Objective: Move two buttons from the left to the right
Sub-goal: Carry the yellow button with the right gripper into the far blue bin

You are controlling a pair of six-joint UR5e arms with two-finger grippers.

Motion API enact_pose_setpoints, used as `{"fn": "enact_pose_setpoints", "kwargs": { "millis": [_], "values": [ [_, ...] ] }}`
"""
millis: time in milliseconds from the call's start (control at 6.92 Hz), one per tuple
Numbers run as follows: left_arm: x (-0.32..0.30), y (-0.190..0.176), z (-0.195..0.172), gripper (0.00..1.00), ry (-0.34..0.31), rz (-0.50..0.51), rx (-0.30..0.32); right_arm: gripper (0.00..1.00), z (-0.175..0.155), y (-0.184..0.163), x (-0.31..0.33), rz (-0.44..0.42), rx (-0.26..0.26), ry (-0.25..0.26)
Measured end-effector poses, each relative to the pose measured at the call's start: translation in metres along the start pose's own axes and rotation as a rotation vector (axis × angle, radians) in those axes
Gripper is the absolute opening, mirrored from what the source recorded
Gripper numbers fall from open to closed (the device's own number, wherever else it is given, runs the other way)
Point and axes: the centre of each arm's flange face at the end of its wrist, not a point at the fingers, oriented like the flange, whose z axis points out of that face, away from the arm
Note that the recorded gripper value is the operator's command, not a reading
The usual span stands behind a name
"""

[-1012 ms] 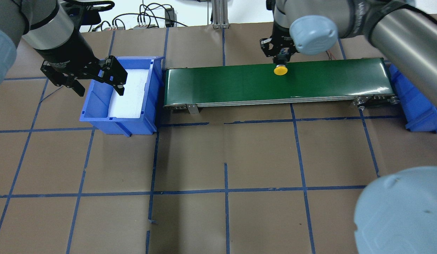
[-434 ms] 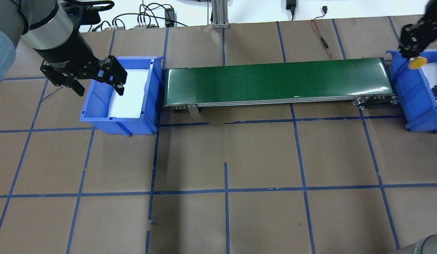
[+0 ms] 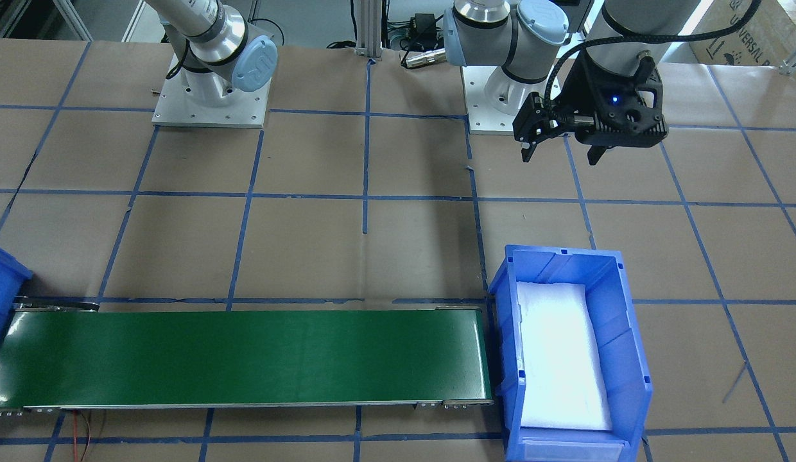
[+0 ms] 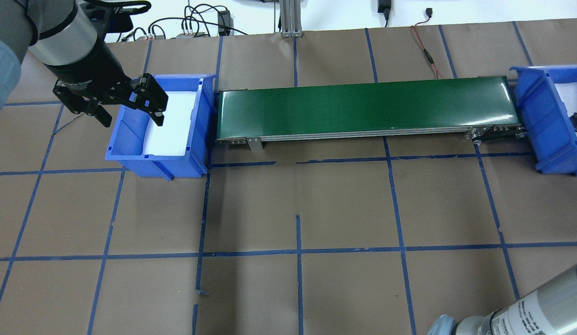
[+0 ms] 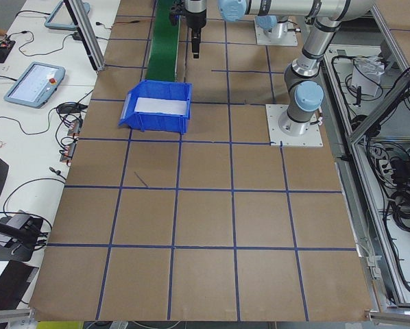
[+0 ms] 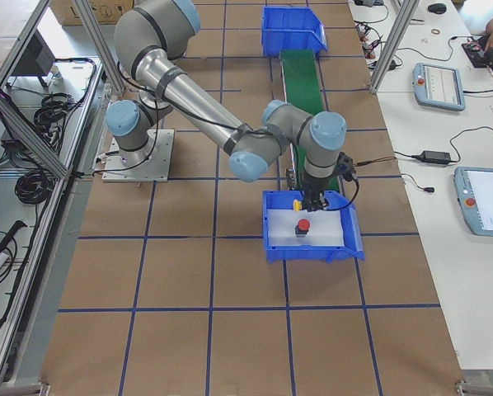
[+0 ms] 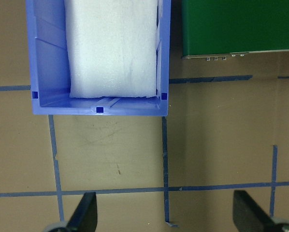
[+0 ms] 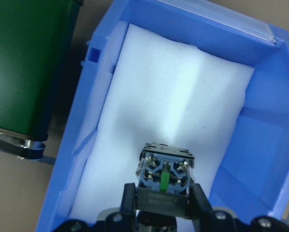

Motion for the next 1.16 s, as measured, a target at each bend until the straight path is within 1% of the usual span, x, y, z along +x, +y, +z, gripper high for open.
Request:
{"fn": "enact_pose_setpoints", "kwargs": {
  "millis": [145,289,434,723,1012,1157],
  "values": [
    [0.000,0.000,0.000,1.00,0.000,0.000,0.000,0.07,0.028,-0.001,0.014,-0.010,0.010,0.004],
    [0.000,0.000,0.000,1.00,0.000,0.000,-0.001,0.07,0.042,-0.006,0.025,-0.014,0.024,0.021],
    [0.000,0.000,0.000,1.00,-0.001,0.001,-0.001,0.08,0.044,-0.012,0.034,-0.018,0.035,0.039],
    [0.000,0.000,0.000,1.00,-0.002,0.001,0.000,0.08,0.041,-0.017,0.043,-0.018,0.044,0.055],
    [0.000,0.000,0.000,1.00,-0.002,0.002,0.000,0.09,0.019,-0.016,0.038,-0.001,0.048,0.061],
    [0.000,0.000,0.000,1.00,-0.002,0.002,0.000,0.09,0.012,-0.019,0.033,-0.003,0.058,0.059]
  ]
}}
